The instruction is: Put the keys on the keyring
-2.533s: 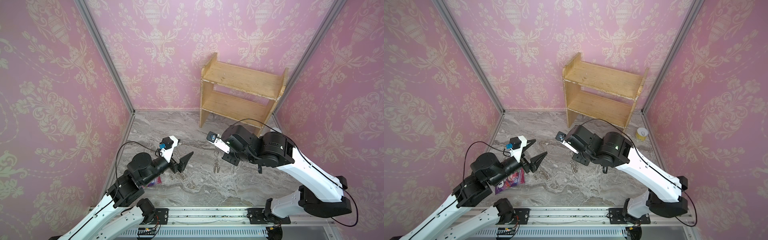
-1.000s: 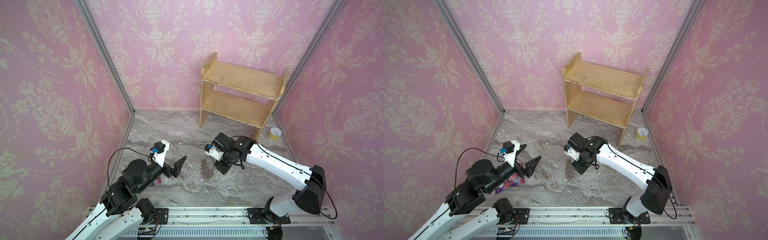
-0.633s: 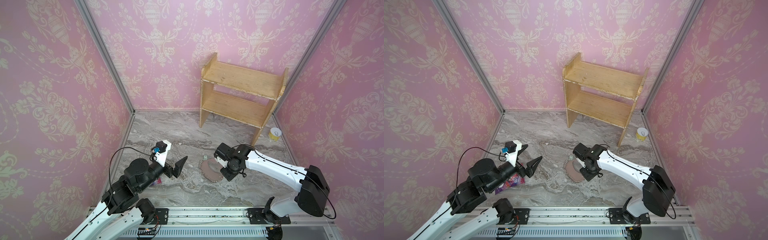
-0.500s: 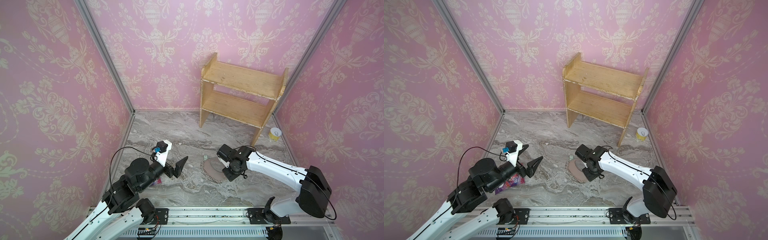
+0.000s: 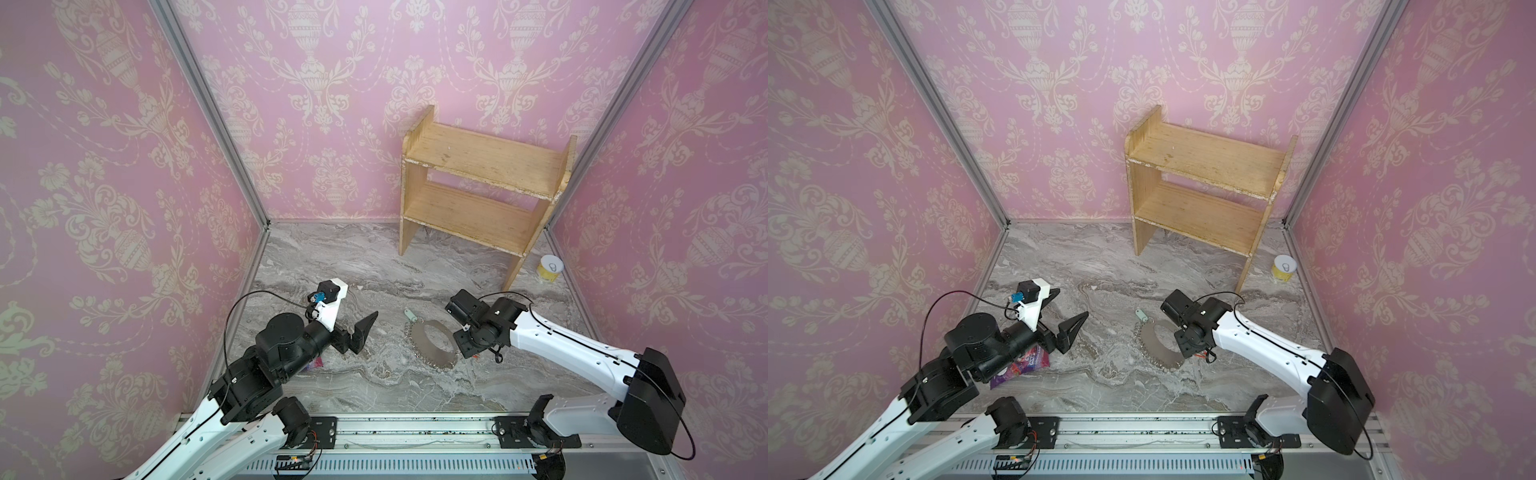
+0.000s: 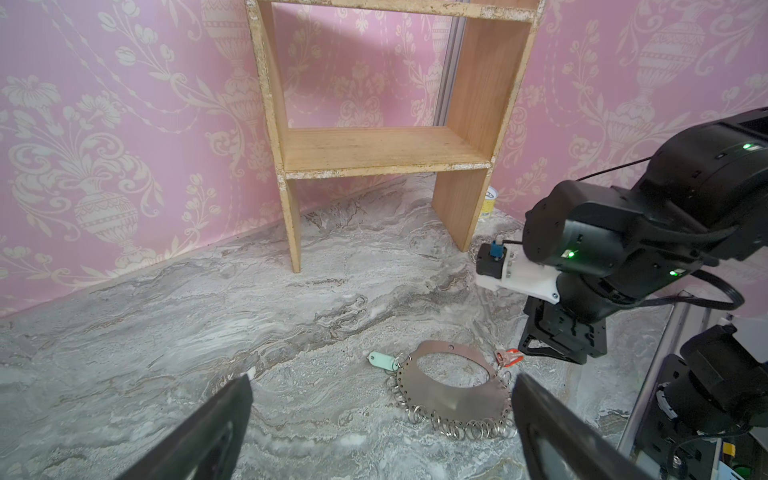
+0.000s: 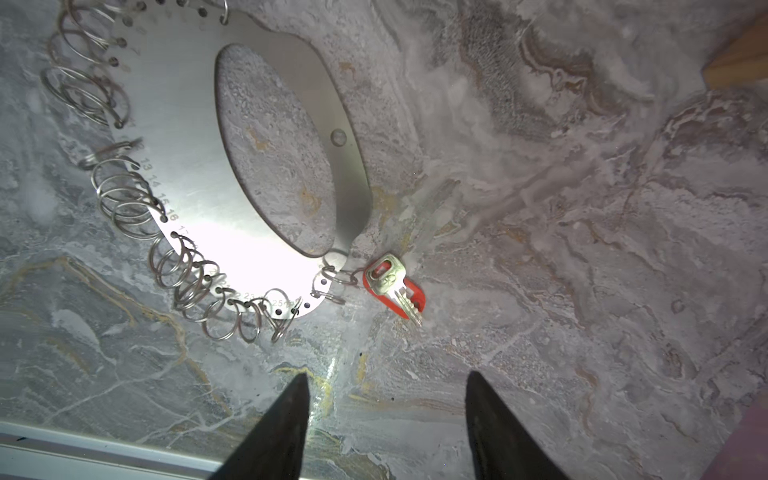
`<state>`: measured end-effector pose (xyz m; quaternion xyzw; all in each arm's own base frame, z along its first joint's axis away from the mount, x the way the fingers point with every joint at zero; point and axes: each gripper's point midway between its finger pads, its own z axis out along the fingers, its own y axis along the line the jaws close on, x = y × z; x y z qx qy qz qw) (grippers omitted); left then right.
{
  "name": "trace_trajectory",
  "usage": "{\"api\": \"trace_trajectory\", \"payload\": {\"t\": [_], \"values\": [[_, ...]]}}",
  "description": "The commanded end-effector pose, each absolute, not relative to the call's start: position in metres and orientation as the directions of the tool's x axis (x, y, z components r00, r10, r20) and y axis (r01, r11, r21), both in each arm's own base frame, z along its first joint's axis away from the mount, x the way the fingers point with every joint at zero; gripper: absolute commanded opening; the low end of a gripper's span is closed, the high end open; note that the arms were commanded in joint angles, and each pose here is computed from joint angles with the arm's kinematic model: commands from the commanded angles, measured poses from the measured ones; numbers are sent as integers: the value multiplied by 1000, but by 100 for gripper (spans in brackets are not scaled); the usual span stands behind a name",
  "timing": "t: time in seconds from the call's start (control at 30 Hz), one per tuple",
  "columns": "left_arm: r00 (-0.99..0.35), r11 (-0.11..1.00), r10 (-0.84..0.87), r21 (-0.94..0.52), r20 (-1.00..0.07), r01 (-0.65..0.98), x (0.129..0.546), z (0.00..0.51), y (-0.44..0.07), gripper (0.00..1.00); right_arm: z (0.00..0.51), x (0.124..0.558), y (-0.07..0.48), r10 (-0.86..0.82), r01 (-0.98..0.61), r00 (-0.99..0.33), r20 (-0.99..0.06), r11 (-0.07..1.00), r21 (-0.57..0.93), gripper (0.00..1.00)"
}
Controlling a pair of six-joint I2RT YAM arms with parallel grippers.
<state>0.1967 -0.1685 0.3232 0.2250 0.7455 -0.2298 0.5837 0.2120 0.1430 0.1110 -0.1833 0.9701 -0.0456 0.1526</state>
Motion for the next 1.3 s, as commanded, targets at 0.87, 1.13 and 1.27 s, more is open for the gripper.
{"api": "trace_trajectory", "payload": {"t": [0.87, 1.13, 1.27], "values": [[-154, 971, 205, 220, -967, -91, 330, 200, -43, 99, 165, 370, 55, -137, -94, -414, -900, 990, -108, 100], [-163, 974, 180, 199, -970, -111, 342, 163, -21, 99, 130, 383, 30, -119, -49, -400, -909, 993, -108, 100], [-179, 968, 203, 225, -963, -113, 351, 146, -16, 99, 121, 389, 31, -112, -60, -395, -912, 994, -96, 100]]}}
